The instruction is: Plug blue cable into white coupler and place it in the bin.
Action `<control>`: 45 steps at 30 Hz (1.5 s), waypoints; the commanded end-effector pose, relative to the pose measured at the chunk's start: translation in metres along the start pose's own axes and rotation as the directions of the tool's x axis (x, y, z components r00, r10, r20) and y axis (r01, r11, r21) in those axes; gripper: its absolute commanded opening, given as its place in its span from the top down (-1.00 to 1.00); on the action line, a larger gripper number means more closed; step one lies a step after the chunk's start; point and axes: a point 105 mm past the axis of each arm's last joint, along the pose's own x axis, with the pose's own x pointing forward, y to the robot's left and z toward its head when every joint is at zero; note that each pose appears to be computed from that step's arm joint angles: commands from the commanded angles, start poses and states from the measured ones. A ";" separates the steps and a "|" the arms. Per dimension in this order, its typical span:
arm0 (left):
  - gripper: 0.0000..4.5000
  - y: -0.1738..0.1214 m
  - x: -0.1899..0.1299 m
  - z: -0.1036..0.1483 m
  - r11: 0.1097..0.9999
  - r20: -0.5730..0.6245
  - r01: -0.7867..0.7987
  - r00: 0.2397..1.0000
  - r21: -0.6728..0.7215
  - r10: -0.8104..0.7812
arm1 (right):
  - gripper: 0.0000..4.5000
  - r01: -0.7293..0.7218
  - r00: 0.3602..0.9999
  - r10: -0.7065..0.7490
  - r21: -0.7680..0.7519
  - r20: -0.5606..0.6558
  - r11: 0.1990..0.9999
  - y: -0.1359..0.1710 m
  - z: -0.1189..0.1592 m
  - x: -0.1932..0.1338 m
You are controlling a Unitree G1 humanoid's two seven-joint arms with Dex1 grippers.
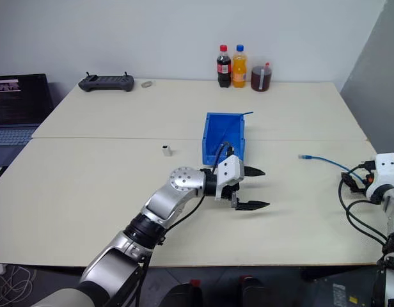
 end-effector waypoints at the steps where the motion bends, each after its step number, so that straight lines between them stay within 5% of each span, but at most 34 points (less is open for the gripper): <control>1: -1.00 -0.004 0.000 0.013 0.999 0.030 0.037 0.999 0.031 -0.037 | -1.00 -0.032 0.995 0.038 0.064 -0.088 0.997 -0.012 -0.007 -0.007; 6: -1.00 -0.004 -0.002 0.012 0.999 0.023 0.038 0.999 0.026 -0.038 | -1.00 0.056 0.989 -0.034 0.148 -0.145 0.987 -0.028 -0.014 -0.013; 14: -1.00 -0.004 0.001 0.013 0.998 0.019 0.046 0.999 0.030 -0.046 | -1.00 0.006 0.984 0.019 0.134 -0.179 0.991 -0.021 -0.023 -0.013; 34: -1.00 0.006 0.003 0.016 1.000 0.027 0.012 1.000 0.026 -0.013 | 0.99 -0.083 0.977 0.104 0.117 -0.188 0.990 -0.009 -0.028 -0.011; 40: -1.00 0.008 -0.007 0.015 0.999 0.027 -0.024 0.999 0.028 0.024 | 0.99 -0.190 0.965 0.196 0.053 -0.172 0.980 0.004 -0.016 -0.010; 45: -1.00 0.001 -0.031 0.015 0.998 0.025 -0.054 0.998 0.032 0.054 | 0.99 -0.326 0.944 0.321 -0.077 -0.073 0.942 0.025 0.035 -0.022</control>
